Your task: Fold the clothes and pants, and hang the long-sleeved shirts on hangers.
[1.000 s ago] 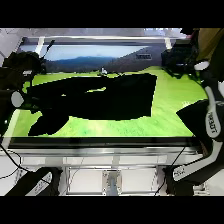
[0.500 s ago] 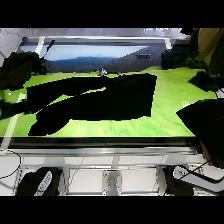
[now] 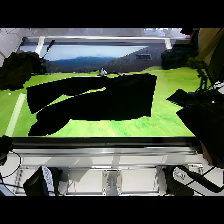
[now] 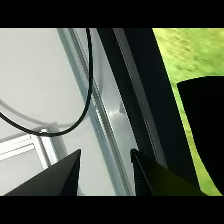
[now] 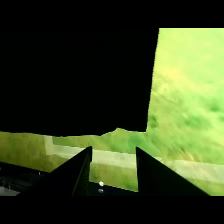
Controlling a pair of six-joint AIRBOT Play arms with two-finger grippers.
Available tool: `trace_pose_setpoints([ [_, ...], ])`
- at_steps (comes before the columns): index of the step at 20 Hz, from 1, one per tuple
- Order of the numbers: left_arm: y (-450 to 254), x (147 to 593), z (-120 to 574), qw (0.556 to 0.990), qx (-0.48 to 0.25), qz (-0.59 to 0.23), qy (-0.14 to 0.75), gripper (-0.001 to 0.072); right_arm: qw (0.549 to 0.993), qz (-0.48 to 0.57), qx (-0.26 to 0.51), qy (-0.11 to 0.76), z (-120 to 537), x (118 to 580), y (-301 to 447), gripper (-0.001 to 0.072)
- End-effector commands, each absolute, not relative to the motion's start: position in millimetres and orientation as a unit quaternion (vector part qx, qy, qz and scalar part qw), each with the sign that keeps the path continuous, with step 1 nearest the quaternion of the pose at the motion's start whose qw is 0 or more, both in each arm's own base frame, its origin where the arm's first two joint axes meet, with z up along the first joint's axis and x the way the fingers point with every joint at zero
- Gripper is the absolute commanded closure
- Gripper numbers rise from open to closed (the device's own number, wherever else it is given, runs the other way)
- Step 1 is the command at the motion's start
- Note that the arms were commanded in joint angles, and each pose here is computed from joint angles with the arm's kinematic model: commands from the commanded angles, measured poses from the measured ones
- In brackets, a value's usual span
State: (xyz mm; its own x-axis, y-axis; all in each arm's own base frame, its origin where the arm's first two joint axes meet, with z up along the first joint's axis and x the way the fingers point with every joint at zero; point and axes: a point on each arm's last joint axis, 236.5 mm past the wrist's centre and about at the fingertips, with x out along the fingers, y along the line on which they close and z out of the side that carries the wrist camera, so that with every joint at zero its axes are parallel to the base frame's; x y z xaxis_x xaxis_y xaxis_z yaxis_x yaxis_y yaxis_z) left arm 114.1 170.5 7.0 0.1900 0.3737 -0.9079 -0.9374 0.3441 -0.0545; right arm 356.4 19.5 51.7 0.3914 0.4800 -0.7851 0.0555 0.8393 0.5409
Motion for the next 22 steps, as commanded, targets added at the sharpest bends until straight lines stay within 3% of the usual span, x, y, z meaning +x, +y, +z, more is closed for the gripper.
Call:
trace_pose_setpoints([
  [1,169.2,127.0,-28.2,0.669,-0.424,0.448,0.415,0.0216,0.789,0.167,0.238,0.542,50.6,353.4,50.7,0.0394],
  [2,169.4,132.7,-35.7,0.665,-0.433,0.438,0.423,0.0162,0.787,0.173,0.234,0.544,50.7,352.4,56.2,0.0394],
  [3,171.9,138.6,-43.7,0.664,-0.437,0.428,0.429,0.0166,0.786,0.178,0.231,0.545,50.7,351.6,60.5,0.0394],
  [4,177.4,141.2,-50.9,0.663,-0.436,0.428,0.434,0.0199,0.784,0.183,0.229,0.547,50.7,350.7,64.5,0.0394],
  [6,189.0,146.0,-62.4,0.66,-0.437,0.433,0.432,0.0359,0.782,0.189,0.224,0.549,50.7,349.3,70.1,0.0394],
  [7,191.0,147.0,-65.3,0.657,-0.439,0.433,0.434,0.0368,0.78,0.192,0.226,0.55,51.3,348.3,71.6,0.0394],
  [9,191.5,147.5,-67.1,0.656,-0.44,0.432,0.435,0.0358,0.78,0.191,0.224,0.552,50.5,347.5,70.9,0.0394],
  [11,190.4,149.3,-67.0,0.656,-0.444,0.43,0.433,0.0191,0.782,0.189,0.222,0.551,49.8,348.6,69.3,0.0394],
  [12,186.4,156.2,-66.7,0.663,-0.449,0.414,0.433,0.0165,0.784,0.188,0.222,0.549,50.0,349.6,68.9,0.0394],
  [18,149.7,216.8,-65.2,0.663,-0.56,0.298,0.398,0.0166,0.785,0.195,0.209,0.549,49.1,348.4,68.5,0.0394],
  [22,141.3,214.3,-77.1,0.64,-0.585,0.273,0.416,0.0172,0.785,0.195,0.208,0.551,48.8,347.6,68.3,0.0394],
])
